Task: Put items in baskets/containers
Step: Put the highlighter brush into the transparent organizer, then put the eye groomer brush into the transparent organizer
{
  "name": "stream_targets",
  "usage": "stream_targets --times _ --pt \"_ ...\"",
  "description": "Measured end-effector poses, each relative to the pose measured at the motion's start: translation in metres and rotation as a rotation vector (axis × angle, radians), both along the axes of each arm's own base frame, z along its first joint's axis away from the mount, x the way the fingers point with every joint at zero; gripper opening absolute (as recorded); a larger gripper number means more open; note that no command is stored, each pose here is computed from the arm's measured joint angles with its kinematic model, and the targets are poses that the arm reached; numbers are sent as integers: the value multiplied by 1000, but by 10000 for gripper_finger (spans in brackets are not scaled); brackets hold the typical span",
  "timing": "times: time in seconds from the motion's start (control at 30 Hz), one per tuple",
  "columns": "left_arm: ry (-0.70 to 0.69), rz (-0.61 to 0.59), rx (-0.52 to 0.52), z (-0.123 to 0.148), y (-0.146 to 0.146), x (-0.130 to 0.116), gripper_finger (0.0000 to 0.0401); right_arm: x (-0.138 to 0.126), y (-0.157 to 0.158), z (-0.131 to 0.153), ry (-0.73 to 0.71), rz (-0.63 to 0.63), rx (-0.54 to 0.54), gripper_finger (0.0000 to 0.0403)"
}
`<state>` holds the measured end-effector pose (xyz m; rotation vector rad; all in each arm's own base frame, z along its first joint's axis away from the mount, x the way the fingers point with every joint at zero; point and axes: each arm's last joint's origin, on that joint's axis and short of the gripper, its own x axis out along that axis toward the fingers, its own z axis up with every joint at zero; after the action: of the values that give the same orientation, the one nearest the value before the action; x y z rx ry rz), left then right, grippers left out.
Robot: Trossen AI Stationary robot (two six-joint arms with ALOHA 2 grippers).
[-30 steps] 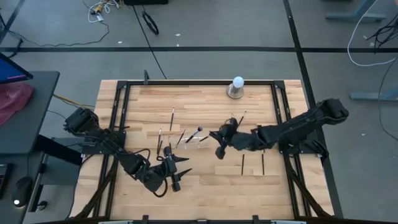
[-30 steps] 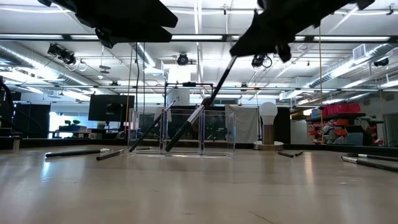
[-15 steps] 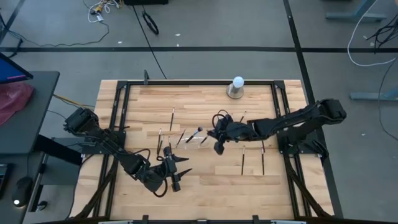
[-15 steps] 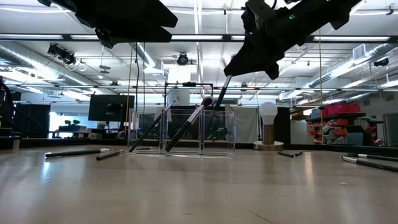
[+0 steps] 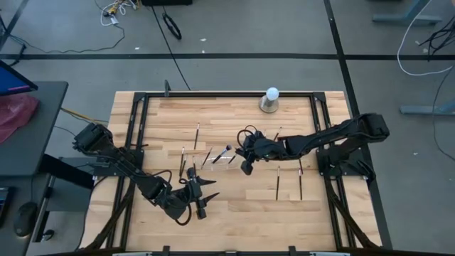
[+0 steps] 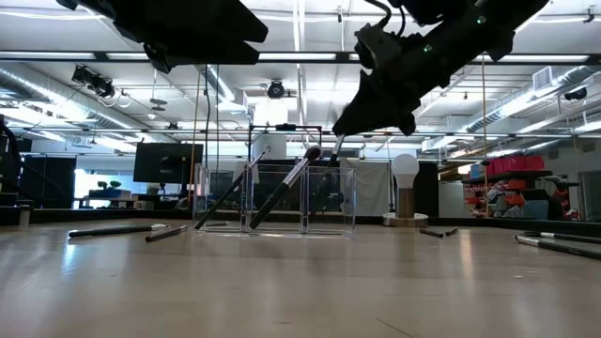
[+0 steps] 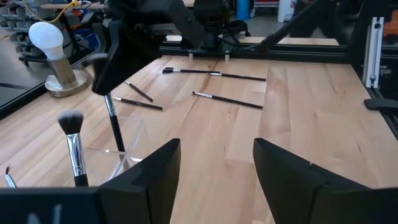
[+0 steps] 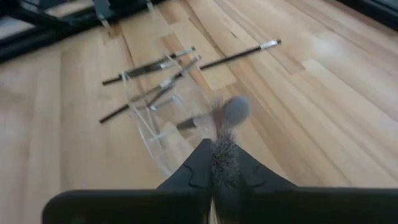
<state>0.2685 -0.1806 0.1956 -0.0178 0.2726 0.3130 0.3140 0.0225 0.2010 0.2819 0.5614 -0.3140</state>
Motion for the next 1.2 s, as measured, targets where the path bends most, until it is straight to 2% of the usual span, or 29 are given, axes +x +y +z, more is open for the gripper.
stream_targets --times 0.23,0.43,0.73,0.87,1.0,1.2 --pt "3 0 2 0 0 0 211 3 0 -9 30 -1 -2 46" --pt "2 2 -3 0 0 0 211 4 -5 -11 30 -22 -10 89" --pt "1 7 -17 -1 0 0 211 6 -20 0 -8 -164 -269 154" --pt "1 7 -17 -1 0 0 211 -2 -13 18 -51 -122 -280 157" --pt "3 7 -15 -1 0 0 211 -18 8 40 -90 -12 -249 146" --pt "4 14 -32 -2 1 -1 211 -54 52 51 -21 142 -104 117"
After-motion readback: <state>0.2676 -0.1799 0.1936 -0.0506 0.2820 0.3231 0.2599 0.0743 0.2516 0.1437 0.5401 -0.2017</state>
